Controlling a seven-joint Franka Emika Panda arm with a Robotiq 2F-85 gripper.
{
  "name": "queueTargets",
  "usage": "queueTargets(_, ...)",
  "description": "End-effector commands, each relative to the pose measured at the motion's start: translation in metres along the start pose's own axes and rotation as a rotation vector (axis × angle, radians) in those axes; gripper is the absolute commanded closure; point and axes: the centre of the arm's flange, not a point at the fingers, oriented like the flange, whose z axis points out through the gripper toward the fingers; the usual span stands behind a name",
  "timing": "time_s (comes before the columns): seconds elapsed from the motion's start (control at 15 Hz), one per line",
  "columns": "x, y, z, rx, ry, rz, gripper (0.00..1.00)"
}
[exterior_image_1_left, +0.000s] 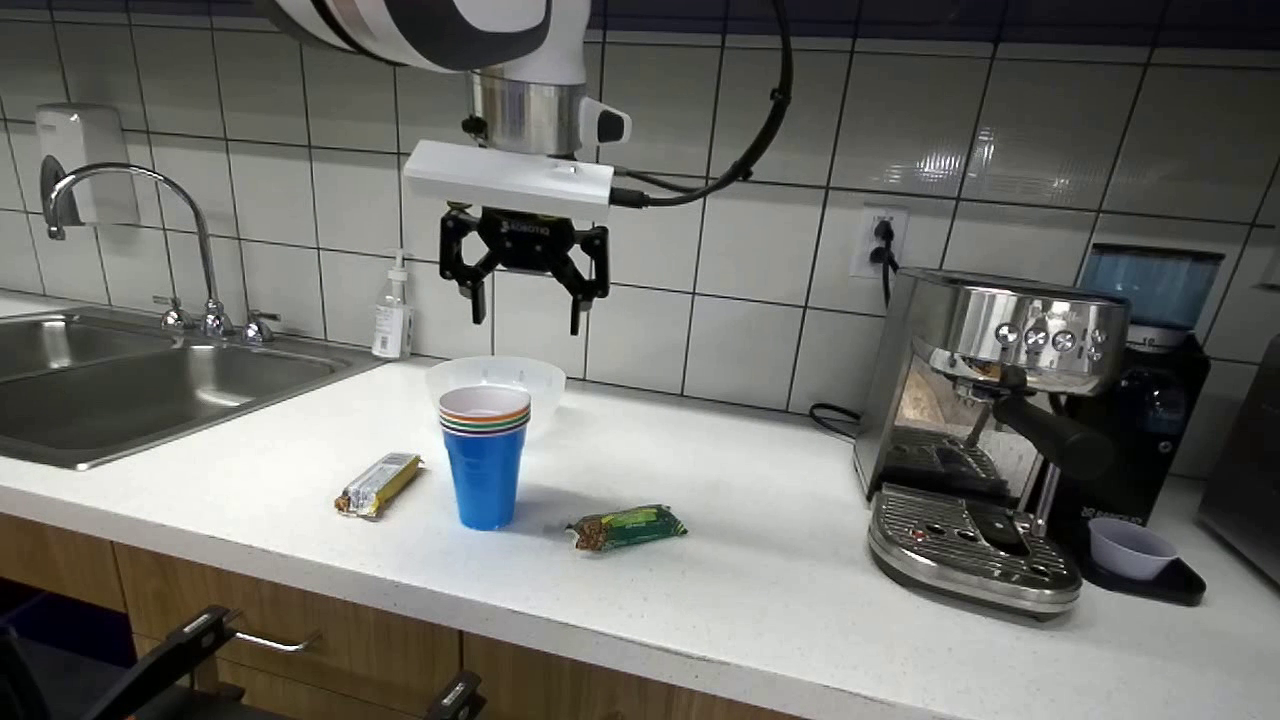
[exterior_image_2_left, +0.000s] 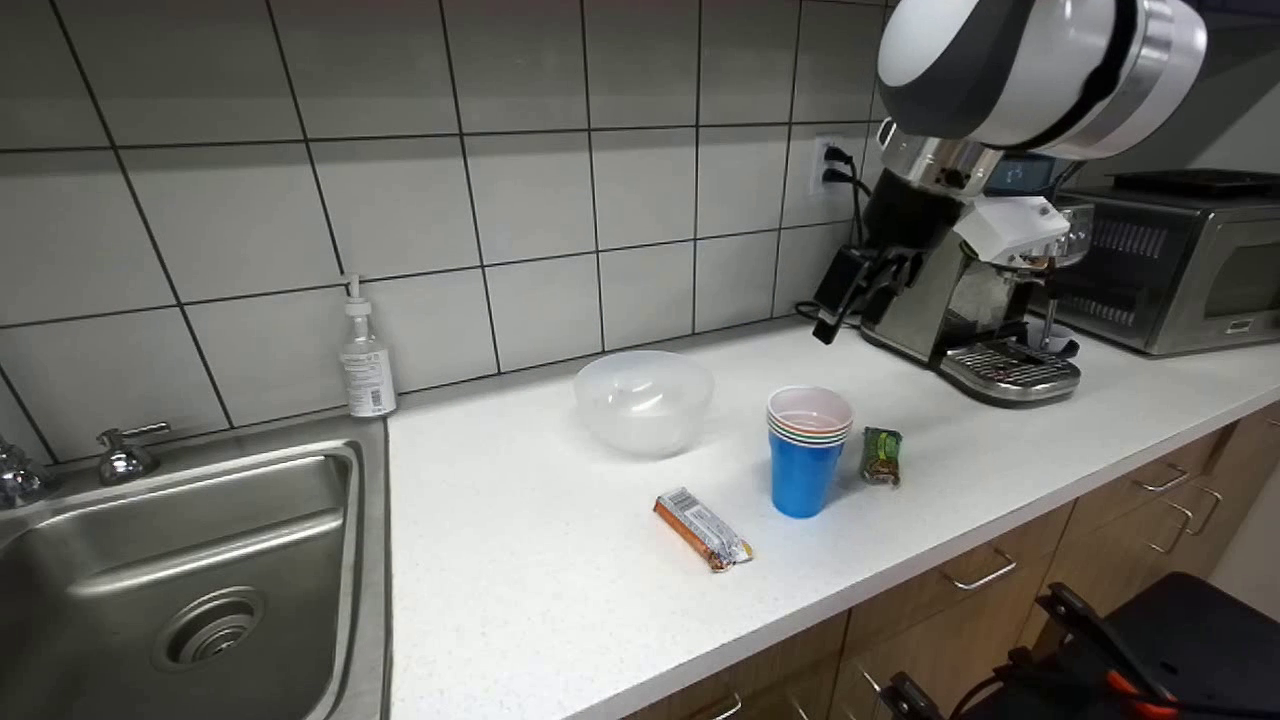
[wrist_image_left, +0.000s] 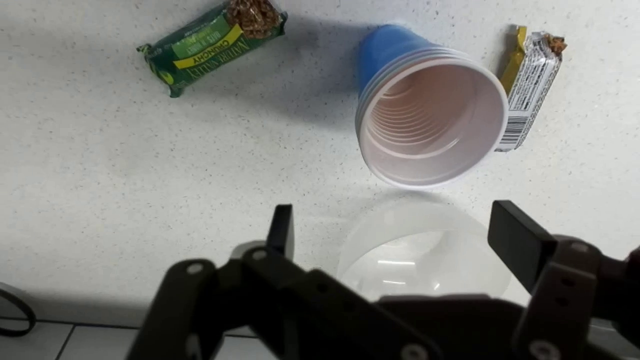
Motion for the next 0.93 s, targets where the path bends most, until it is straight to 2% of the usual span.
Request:
queueTargets(0.0, -0.024, -0.002, -0.036, 0.016, -0.031, -0.044, 0.0)
queueTargets(0.53, -0.047, 0.01, -0.066, 0.019, -0.164, -0.118, 0.0)
queueTargets(0.87, -0.04, 0.01, -0.051, 0.029, -0.177, -0.098, 0.0)
